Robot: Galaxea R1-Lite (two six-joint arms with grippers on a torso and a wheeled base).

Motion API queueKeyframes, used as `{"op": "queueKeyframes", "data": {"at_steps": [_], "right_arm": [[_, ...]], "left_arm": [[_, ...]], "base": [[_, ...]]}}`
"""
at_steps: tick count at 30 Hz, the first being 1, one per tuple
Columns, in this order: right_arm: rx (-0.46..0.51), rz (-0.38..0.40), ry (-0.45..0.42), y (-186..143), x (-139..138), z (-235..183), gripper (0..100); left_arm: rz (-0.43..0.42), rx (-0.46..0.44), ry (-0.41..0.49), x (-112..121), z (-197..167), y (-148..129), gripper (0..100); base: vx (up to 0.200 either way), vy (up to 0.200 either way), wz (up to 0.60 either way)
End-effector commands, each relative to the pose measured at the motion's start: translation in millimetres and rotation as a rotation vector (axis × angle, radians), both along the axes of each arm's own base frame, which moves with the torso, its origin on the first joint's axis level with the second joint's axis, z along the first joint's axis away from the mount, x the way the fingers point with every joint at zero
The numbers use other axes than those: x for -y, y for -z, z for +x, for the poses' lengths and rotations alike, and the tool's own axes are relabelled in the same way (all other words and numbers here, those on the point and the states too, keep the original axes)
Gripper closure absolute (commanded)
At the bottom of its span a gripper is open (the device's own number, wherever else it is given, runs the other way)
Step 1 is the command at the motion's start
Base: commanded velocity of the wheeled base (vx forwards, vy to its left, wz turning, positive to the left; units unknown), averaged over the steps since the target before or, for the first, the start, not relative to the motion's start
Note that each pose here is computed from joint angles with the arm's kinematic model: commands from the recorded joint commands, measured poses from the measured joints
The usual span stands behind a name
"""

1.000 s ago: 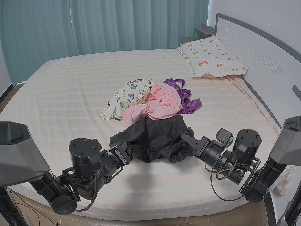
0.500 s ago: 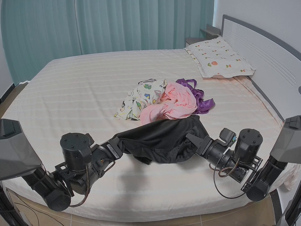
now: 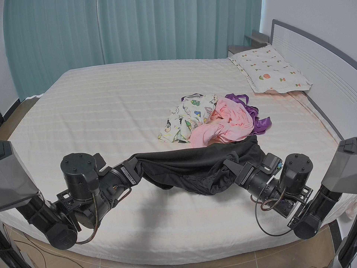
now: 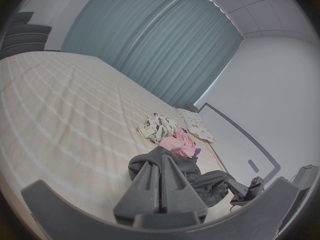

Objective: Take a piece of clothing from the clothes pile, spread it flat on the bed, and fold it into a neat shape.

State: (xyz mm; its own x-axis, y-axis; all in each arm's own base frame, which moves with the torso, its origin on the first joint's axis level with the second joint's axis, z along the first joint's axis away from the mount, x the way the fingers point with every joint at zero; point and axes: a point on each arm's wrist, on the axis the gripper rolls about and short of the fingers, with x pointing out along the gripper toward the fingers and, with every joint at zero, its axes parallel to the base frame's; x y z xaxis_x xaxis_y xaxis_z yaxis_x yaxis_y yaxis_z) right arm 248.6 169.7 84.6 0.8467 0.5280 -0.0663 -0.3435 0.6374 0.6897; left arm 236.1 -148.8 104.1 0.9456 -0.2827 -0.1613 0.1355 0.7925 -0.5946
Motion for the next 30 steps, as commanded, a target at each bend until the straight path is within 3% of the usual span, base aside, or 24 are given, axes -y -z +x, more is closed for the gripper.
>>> {"op": "queueKeyframes", "data": {"at_steps": [1,30], "right_arm": [[-0.013,-0.004,-0.005,6,-2,1,100],[-0.027,-0.013,0.014,14,-11,0,100]], "left_arm": [[-0.001,-0.021,0.032,-2,1,4,100],[0.006,-0.024,0.004,-11,5,5,100]], "base": [[0.000,0.200,0.00],[0.000,0.200,0.00]]}}
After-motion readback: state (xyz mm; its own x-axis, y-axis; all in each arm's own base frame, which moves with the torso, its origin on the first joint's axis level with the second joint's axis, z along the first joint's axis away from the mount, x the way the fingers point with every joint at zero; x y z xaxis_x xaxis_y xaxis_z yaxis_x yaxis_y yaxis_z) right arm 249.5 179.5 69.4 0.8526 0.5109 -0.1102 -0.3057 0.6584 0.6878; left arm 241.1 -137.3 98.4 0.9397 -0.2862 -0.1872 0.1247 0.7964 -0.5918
